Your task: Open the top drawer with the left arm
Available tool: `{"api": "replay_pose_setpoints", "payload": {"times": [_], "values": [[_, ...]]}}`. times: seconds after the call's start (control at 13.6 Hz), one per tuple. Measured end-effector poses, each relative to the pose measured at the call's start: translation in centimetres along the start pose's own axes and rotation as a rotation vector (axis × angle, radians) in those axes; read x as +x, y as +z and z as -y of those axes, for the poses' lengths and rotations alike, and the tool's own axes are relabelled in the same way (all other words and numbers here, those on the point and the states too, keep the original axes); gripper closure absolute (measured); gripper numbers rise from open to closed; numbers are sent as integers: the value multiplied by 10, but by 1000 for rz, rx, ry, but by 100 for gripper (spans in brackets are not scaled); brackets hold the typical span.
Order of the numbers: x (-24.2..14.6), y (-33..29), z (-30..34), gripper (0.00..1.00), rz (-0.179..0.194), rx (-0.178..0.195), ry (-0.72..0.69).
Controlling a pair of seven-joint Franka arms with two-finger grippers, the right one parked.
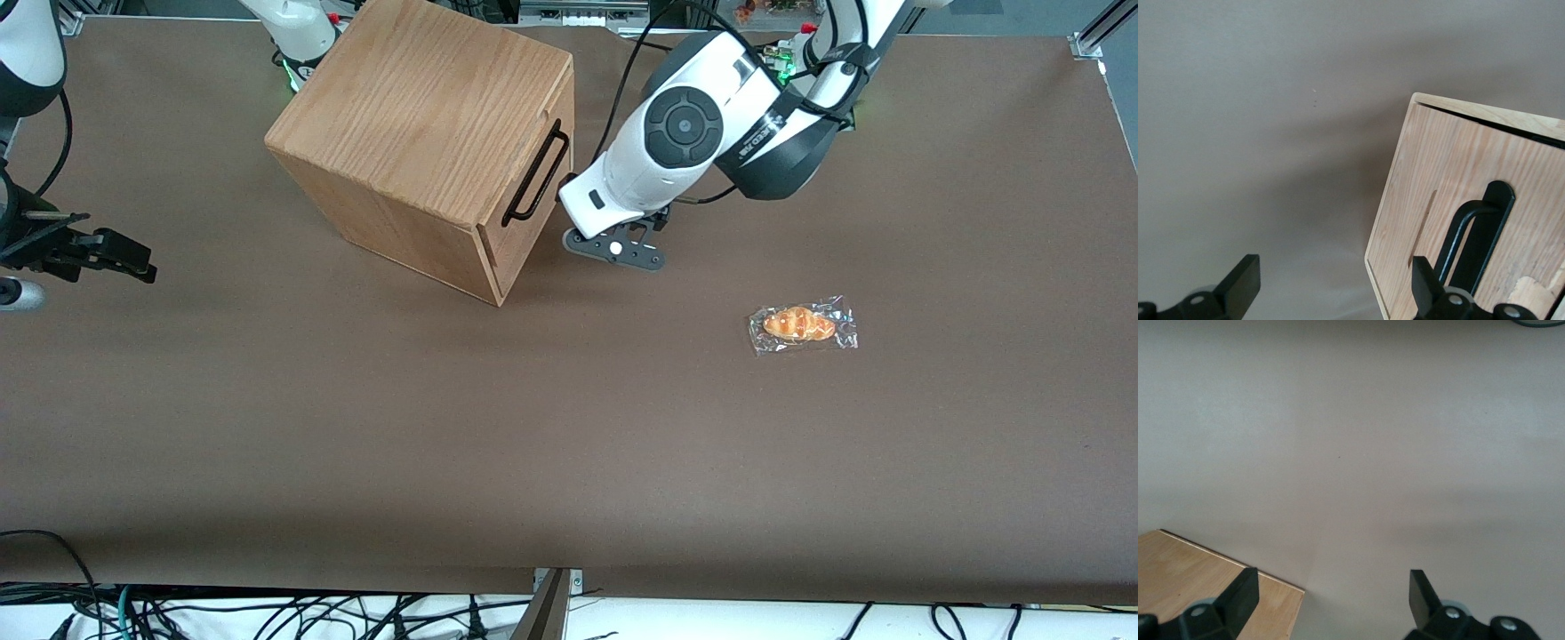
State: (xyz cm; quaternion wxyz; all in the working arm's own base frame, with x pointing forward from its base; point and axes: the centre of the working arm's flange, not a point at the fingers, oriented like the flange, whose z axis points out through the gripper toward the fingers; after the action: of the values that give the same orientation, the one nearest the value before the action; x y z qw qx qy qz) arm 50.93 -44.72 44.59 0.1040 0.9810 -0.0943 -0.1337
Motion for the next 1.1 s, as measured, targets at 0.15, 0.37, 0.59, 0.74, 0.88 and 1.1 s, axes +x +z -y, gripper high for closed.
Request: {"api": "replay_pose_setpoints", "payload": {"times": [0.15,0.37,0.59,0.74,0.88,1.1], "values": [[1,9,-5,0,5,0,7],[-1,18,-14,0,13,-2,21],[-7,30,-27,0,30,-1,44],[-11,35,-34,0,37,-1,58],[-14,38,-38,0,42,0,65],[-15,45,-40,0,56,2,70]]}}
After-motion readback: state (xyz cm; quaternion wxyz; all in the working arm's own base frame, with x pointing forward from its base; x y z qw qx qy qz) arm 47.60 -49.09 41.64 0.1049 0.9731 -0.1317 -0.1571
